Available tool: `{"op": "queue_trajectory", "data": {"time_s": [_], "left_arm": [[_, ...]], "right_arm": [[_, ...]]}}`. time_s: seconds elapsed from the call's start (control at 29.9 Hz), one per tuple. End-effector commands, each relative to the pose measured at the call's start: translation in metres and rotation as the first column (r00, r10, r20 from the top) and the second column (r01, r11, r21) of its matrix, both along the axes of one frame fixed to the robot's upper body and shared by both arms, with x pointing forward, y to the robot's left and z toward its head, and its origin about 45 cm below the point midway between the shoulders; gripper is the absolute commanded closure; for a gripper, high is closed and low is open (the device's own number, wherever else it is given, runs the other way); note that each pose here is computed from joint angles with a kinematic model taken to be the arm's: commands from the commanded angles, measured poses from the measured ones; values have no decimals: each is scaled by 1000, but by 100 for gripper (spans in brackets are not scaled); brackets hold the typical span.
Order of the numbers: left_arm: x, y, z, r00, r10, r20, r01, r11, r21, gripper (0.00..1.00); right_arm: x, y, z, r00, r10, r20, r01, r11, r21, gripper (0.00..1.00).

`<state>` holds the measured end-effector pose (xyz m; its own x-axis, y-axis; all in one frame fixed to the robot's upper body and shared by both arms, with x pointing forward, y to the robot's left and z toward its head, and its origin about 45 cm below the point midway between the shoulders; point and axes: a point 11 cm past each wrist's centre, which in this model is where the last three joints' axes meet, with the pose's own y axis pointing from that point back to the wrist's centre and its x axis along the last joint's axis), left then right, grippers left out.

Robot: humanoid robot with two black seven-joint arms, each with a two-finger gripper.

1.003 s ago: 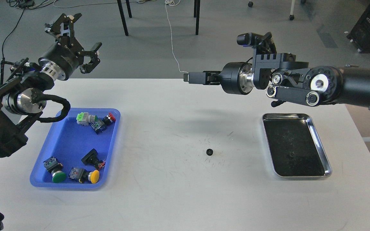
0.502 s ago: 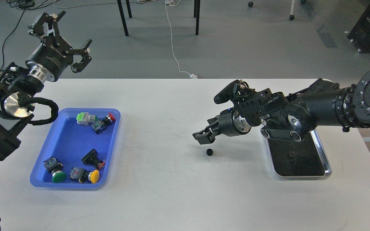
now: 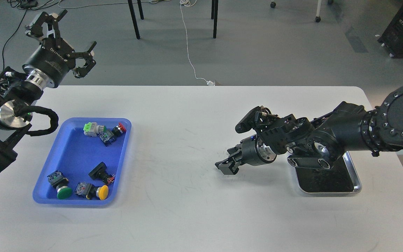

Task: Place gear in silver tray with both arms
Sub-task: 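Reach the right gripper down to the second gear and grasp it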

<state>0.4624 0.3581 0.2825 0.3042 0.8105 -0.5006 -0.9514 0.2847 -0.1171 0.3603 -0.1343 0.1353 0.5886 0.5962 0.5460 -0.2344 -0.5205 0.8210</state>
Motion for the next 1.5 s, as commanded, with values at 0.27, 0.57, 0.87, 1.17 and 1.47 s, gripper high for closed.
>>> {"op": "queue_trajectory", "data": {"time_s": [0.27,0.57,0.87,1.17,1.47], "left_arm": [[-1,6,4,1000,5,4,-5,1000,11,3],[-1,6,4,1000,7,3,-7,1000,14,3],[-3,13,7,1000,13,9,-14,1000,24,3],[-6,16,2,1000,11,2,-11,1000,25,3],[-8,19,1,1000,17,-1,-17,999,27,3]], "right_arm": [[-9,-10,-4,1000,-7,-31,7,1000,-12,53],[-3,-6,-1,1000,-7,-8,7,1000,-9,52],[-1,8,-4,1000,21,19,-21,1000,4,53],[-4,7,-8,999,32,16,-32,999,-7,53],[-3,6,-6,999,39,20,-39,999,-14,61]]}}
